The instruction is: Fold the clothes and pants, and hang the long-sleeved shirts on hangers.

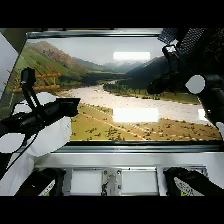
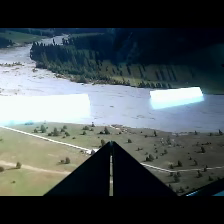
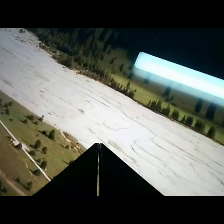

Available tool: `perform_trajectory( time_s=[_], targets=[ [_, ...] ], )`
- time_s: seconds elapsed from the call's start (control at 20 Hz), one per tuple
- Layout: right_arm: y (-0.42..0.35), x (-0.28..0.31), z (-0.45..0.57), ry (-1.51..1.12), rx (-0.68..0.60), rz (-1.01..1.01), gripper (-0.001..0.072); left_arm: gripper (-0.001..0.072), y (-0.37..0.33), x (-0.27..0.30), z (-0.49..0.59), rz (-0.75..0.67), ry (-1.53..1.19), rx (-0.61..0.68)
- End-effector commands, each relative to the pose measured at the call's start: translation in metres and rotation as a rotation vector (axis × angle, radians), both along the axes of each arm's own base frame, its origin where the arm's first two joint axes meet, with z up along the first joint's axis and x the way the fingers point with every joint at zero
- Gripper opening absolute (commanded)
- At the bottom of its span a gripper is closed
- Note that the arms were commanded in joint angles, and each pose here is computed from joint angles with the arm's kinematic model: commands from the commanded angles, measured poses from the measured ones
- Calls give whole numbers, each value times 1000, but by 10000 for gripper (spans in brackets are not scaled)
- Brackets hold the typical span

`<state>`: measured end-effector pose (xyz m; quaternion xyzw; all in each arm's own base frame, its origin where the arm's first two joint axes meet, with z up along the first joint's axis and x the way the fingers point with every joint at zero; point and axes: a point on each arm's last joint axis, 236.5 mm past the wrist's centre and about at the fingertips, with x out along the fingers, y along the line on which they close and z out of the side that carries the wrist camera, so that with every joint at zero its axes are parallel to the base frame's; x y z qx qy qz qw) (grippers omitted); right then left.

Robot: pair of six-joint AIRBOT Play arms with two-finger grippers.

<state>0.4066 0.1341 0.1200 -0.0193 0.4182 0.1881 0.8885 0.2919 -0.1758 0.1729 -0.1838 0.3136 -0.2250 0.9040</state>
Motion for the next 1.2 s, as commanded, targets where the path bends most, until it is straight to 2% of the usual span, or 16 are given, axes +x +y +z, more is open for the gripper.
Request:
perform_trajectory(
  time_s=[0.0,0.55,0.75,0.8,0.85,0.9,1.05,1.15],
  targets=[
    [0,0,0,1,1,-1,19,13,0,0,0,0,-1,0],
    [0,0,0,1,1,-1,20,13,0,0,1,1,-4,-1],
    [0,0,0,1,1,-1,20,15,2,13,19,33,-89,-33],
    [0,0,0,0,0,-1,20,268,8,19,23,46,-128,-3],
    [0,0,0,0,0,0,20,624,18,24,22,66,-160,55],
    [0,0,0,0,0,0,20,658,37,31,15,105,-161,127],
    [0,0,-1,3,0,-1,20,658,127,49,-36,300,2,347],
    [0,0,-1,3,0,-1,20,658,196,50,-77,464,186,404]
  ],
)
